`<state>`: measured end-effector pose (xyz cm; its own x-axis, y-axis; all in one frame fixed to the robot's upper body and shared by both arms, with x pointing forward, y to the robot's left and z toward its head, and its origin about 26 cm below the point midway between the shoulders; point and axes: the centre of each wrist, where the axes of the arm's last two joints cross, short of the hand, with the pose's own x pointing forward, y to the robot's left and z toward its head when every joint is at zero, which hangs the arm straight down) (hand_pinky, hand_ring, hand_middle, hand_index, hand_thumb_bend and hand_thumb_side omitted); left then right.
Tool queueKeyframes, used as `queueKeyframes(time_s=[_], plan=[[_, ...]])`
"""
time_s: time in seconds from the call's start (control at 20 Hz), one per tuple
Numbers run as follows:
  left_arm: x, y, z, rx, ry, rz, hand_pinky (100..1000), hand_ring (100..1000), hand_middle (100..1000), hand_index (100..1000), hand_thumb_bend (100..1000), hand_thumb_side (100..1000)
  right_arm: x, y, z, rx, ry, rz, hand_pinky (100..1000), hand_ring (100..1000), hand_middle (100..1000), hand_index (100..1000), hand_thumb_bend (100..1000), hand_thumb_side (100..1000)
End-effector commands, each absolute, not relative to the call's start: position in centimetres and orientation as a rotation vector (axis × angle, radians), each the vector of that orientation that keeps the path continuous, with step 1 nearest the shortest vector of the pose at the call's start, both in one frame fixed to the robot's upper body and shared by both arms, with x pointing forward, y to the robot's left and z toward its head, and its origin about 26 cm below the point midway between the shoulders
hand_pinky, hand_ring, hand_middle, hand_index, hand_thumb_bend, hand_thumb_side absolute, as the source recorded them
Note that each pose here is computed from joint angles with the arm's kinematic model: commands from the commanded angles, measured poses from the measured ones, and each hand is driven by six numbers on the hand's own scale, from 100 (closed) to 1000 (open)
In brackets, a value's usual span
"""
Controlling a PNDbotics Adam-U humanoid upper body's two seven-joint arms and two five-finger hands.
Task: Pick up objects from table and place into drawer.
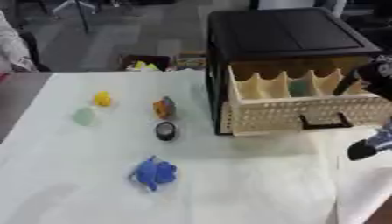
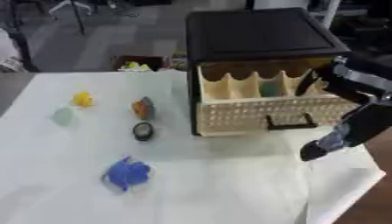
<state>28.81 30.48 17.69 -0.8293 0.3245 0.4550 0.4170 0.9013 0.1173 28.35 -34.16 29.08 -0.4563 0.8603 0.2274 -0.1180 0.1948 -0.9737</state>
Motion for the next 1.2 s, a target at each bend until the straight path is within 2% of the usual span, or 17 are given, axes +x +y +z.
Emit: queueKeyframes(time_s=[0.05,0.1,0.25,0.3,0.5,0.55,0.65,0.85,1.2], plan=[[28.6,31.0,18.6,-0.514,-2.651,-0.336,693,755,741,814,100,798,27.9,-34.3,31.0,-0.775,-1.732,1.313,100,100,100,677,1000,936],[28.6,31.0,18.6,-0.513,-2.651,-0.337,693,755,741,814,100,797,27.9,-34.3,31.2,-0.791,-1.772,1.267,100,100,100,670,989,1000],[28.6,31.0,18.6,-0.512,-2.653,-0.337,693,755,741,814,100,797,27.9,-34.3,31.2,-0.825,-1.833,1.169,100,100,100,667,931,1000],[28.6,31.0,18.6,-0.512,-2.653,-0.338,693,755,741,814,100,797,27.9,-34.3,31.2,-0.831,-1.839,1.153,100,100,100,666,887,1000],[28.6,30.9,18.6,-0.512,-2.653,-0.339,693,755,741,814,100,797,27.9,-34.2,31.2,-0.842,-1.848,1.126,100,100,100,666,887,1000],[28.6,31.0,18.6,-0.510,-2.652,-0.337,692,755,741,814,100,798,28.0,-34.4,31.3,-0.850,-1.856,1.102,100,100,100,641,418,950],[28.6,31.0,18.5,-0.507,-2.652,-0.336,692,754,741,814,100,796,27.8,-34.7,32.1,-0.875,-1.898,1.023,100,100,100,640,434,765],[28.6,31.0,18.5,-0.506,-2.654,-0.334,692,755,741,814,100,795,27.1,-35.3,34.3,-0.899,-2.043,0.889,100,100,100,660,434,765],[28.6,30.9,18.7,-0.514,-2.665,-0.340,692,755,741,813,100,789,26.9,-35.4,35.6,-0.899,-2.262,0.720,100,100,100,624,436,762]])
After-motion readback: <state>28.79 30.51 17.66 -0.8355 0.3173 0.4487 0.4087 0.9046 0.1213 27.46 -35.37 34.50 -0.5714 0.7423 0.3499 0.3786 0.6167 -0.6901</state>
